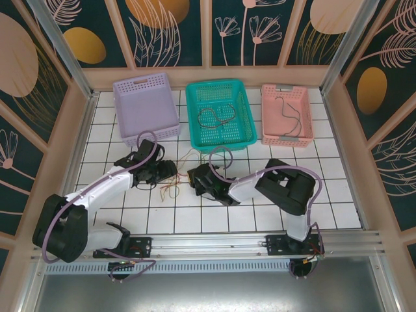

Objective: Untangle the cables

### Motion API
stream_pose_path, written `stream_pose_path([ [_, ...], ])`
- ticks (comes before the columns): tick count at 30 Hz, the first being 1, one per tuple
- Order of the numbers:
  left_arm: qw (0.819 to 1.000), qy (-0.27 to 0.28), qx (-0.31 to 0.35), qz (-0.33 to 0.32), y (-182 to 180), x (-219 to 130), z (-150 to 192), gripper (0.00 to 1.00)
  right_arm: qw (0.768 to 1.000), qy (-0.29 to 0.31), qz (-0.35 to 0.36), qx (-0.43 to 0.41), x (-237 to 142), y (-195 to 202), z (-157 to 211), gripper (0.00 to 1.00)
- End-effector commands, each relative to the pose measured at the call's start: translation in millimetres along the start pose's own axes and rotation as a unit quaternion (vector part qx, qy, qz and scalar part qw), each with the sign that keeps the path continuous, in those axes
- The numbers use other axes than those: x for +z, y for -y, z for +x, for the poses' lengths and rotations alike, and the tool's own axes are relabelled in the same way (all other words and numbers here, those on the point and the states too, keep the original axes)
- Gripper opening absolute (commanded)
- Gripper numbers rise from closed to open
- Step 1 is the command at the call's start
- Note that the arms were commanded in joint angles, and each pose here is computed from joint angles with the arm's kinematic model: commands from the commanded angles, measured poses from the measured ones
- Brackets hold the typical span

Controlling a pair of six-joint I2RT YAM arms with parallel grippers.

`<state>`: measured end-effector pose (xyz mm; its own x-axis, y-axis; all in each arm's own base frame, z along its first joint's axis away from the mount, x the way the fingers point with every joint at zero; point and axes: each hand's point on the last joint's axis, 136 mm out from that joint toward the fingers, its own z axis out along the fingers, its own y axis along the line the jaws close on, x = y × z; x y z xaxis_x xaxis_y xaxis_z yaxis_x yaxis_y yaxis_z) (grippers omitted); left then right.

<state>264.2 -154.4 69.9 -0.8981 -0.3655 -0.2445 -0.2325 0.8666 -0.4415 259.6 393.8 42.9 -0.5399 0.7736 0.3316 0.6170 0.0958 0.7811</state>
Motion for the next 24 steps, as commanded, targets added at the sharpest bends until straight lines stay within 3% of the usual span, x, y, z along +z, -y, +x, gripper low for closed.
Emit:
stream_pose_path([
  [1, 1.0, -0.014, 0.008, -0.01, -7, 10, 5, 0.6, 0.993, -0.004, -0.032, 0.115, -10, -19, 6, 0.01],
  [5, 1.0, -0.021, 0.012, -0.011, -7, 24, 4, 0.58, 0.994, 0.0, -0.017, 0.105, -26, -15, 3, 0.0],
  [8, 0.999, -0.028, 0.007, -0.015, -10, 31, 6, 0.51, 0.995, 0.003, -0.012, 0.097, -37, -12, -1, 0.0],
  [11, 0.999, -0.022, 0.0, -0.032, -19, 34, 7, 0.34, 0.996, 0.01, -0.006, 0.086, -49, -12, -6, 0.0],
  [13, 0.999, -0.011, -0.002, -0.045, -23, 33, 4, 0.13, 0.997, 0.017, -0.005, 0.074, -62, -10, -12, 0.0],
  [15, 0.998, 0.0, -0.003, -0.057, -27, 30, -1, 0.0, 0.998, 0.034, 0.002, 0.053, -78, -9, -20, 0.0],
  [24, 0.994, 0.028, -0.005, -0.106, -40, 19, -12, 0.0, 0.99, 0.117, 0.036, -0.069, -169, -13, -77, 0.0],
])
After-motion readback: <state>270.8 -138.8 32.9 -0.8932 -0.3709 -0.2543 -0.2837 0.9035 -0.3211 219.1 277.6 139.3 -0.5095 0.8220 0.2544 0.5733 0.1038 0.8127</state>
